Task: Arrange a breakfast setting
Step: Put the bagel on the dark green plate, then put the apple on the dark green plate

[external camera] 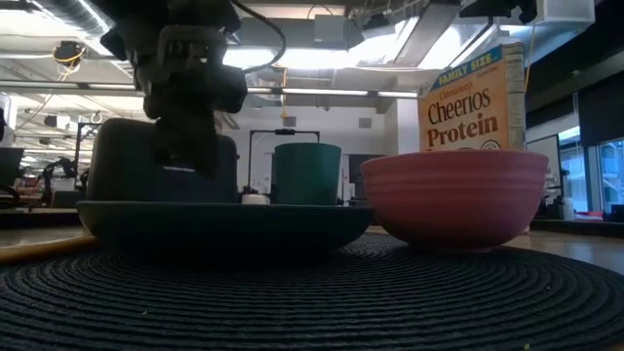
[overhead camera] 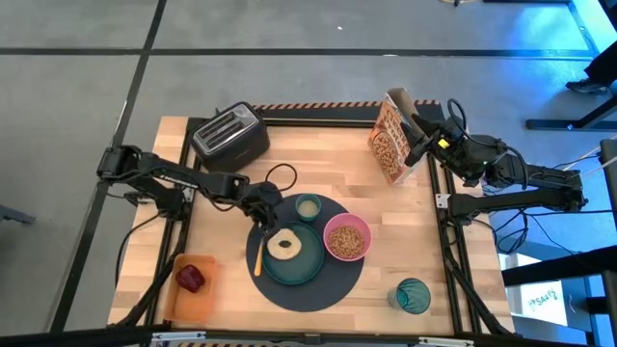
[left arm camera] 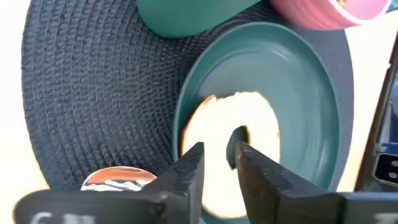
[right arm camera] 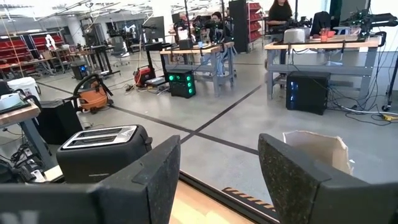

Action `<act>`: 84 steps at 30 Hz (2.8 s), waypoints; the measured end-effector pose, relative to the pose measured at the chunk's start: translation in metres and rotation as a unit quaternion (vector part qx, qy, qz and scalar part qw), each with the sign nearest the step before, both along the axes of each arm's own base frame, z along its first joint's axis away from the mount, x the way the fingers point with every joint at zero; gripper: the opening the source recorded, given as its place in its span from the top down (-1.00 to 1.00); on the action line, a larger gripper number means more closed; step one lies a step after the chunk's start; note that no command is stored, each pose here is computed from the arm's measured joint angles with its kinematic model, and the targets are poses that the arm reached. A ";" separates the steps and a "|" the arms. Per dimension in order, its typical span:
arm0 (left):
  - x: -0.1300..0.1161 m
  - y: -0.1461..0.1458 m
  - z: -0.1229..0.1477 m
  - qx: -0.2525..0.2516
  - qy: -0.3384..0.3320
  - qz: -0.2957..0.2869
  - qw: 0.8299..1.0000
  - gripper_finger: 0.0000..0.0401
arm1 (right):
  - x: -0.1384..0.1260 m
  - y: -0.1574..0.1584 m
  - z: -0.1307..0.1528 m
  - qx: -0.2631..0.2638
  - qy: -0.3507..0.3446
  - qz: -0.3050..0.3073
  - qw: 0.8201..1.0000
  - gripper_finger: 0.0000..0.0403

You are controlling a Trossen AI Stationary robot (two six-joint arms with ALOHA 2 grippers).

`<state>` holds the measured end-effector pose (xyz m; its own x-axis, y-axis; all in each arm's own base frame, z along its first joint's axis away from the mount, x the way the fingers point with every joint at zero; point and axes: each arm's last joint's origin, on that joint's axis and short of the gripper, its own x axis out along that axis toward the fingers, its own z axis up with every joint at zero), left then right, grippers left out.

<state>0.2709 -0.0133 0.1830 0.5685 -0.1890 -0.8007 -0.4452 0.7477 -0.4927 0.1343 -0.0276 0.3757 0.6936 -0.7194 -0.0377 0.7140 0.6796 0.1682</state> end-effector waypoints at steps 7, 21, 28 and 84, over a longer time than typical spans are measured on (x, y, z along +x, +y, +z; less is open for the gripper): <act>-0.014 0.000 0.029 -0.010 0.087 -0.019 0.996 0.41 | 0.000 0.000 -0.002 0.002 0.008 -0.001 1.000 -0.01; -0.101 -0.077 0.069 -0.078 0.256 -0.021 0.963 0.25 | -0.002 0.000 -0.011 0.025 0.042 -0.001 0.999 -0.01; -0.117 -0.105 0.069 -0.171 0.351 0.187 0.901 -0.01 | -0.002 0.000 -0.011 0.030 0.035 -0.006 0.999 -0.01; -0.125 -0.173 -0.008 0.008 0.426 0.065 0.902 -0.84 | 0.011 0.000 -0.015 0.058 0.026 0.016 0.998 -0.03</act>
<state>0.1460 -0.1865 0.1746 -0.2385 -0.1495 -0.9596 -0.7414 0.6663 0.0804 0.1455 -0.0273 0.3604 0.7107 -0.6861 -0.1557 0.7025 0.6798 0.2108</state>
